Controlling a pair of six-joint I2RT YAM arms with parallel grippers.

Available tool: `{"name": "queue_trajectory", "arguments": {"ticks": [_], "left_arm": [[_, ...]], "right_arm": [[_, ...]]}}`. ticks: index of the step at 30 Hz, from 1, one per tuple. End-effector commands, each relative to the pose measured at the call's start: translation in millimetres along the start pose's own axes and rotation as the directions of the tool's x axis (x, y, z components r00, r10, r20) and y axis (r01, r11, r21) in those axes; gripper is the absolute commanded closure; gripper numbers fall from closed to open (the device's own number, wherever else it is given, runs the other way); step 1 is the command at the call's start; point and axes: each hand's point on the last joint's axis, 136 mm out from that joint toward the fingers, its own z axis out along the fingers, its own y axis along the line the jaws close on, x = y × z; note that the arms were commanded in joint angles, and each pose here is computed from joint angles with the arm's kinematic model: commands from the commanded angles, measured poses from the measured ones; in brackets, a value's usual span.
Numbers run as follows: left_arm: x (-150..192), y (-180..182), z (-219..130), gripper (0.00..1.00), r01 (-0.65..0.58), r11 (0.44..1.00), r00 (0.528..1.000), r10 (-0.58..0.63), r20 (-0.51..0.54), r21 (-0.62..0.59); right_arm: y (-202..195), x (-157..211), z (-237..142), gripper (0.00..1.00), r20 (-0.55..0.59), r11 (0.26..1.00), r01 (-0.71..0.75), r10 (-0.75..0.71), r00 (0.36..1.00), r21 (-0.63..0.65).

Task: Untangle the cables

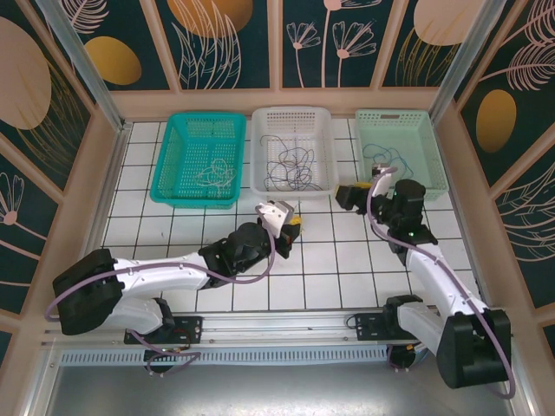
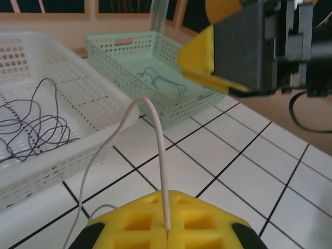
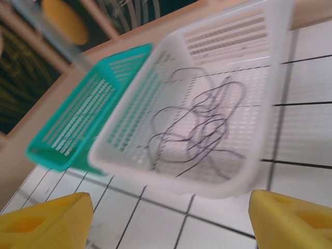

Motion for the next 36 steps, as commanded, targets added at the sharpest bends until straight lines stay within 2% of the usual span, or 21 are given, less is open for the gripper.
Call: {"name": "queue_trajectory", "arguments": {"ticks": [1, 5, 8, 19, 26, 33, 36], "left_arm": [[-15, -9, -6, 0.97, 0.029, 0.997, 0.998, -0.033, 0.050, 0.076], [-19, -22, -7, 0.97, 0.033, 0.988, 0.998, -0.041, 0.050, 0.152], [-18, -22, -4, 0.97, 0.041, 0.988, 0.998, -0.047, 0.039, 0.147], [-23, -38, 11, 0.96, 0.046, 0.976, 0.999, -0.048, 0.006, 0.213], [-24, -46, 14, 0.96, 0.053, 0.966, 0.998, -0.055, 0.001, 0.254], [-35, -64, 5, 0.96, 0.050, 0.933, 0.997, -0.067, 0.034, 0.356], [-36, -69, 1, 0.96, 0.047, 0.921, 0.997, -0.066, 0.035, 0.386]], "right_arm": [[36, 7, 1, 0.21, -0.004, 0.985, 0.077, -0.078, 0.997, -0.155], [59, 25, 8, 0.21, -0.045, 0.967, 0.104, -0.118, 0.992, -0.235], [74, 28, 5, 0.20, -0.026, 0.947, 0.134, -0.147, 0.989, -0.292], [102, 47, 3, 0.20, -0.066, 0.893, 0.166, -0.212, 0.975, -0.417], [106, 47, 8, 0.20, -0.055, 0.886, 0.178, -0.223, 0.973, -0.429], [82, 46, 32, 0.28, -0.081, 0.936, 0.174, -0.208, 0.975, -0.306], [83, 42, 37, 0.29, -0.059, 0.931, 0.185, -0.214, 0.975, -0.315]]}}
